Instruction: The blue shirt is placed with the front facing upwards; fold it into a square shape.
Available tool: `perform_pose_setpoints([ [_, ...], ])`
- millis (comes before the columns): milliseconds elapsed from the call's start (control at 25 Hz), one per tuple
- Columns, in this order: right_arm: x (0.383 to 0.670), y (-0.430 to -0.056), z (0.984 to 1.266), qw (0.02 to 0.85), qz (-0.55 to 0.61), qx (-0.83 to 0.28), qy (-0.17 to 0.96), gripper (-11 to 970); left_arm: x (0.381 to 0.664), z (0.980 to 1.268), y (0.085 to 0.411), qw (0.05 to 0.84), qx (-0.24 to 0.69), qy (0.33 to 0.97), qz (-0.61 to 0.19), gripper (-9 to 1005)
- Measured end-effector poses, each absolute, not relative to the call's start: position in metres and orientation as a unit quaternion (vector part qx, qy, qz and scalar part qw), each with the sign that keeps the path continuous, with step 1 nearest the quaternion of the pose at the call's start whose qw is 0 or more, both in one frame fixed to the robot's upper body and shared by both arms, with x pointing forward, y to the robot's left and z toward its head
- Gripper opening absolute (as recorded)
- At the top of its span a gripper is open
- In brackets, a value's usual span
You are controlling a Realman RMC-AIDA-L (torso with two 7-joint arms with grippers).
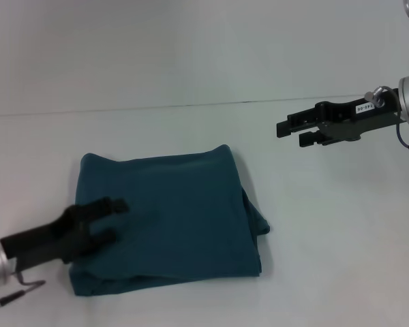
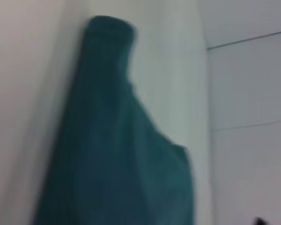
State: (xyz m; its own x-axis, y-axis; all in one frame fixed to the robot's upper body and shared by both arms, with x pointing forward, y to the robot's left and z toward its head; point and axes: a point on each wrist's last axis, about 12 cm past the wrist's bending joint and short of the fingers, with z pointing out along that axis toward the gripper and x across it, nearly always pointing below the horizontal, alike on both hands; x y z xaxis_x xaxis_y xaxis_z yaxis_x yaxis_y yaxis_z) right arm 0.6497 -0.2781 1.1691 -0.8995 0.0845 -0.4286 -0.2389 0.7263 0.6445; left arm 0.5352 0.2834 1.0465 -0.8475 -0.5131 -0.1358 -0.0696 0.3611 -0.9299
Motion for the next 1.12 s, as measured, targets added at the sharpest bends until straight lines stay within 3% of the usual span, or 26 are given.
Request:
perform_pose_setpoints([
  [160,0.650,-0.279,1.169,0.221,0.367,-0.044,0.903,708,0.529,1.063,0.298,0.216,-0.160,0.781,-0.563,795],
  [360,0.644,-0.274,1.164,0.229,0.370,-0.088,0.896,708,0.518,1.059,0.304,0.211,-0.113,0.804,-0.545,795],
  [560,0.617,-0.254,1.154,0.307,0.421,-0.235,0.821,708,0.494,1.068,0.310,0.302,0.058,0.790,-0.531,795],
  [760,0.601,-0.254,1.145,0.345,0.423,-0.239,0.803,708,0.472,1.084,0.331,0.375,0.102,0.766,-0.512,795],
  [880,0.594,-0.256,1.140,0.339,0.424,-0.245,0.803,820,0.465,1.088,0.339,0.387,0.096,0.764,-0.508,795],
  [1120,0.584,-0.255,1.129,0.351,0.436,-0.242,0.793,933,0.461,1.089,0.345,0.400,0.089,0.758,-0.507,795],
])
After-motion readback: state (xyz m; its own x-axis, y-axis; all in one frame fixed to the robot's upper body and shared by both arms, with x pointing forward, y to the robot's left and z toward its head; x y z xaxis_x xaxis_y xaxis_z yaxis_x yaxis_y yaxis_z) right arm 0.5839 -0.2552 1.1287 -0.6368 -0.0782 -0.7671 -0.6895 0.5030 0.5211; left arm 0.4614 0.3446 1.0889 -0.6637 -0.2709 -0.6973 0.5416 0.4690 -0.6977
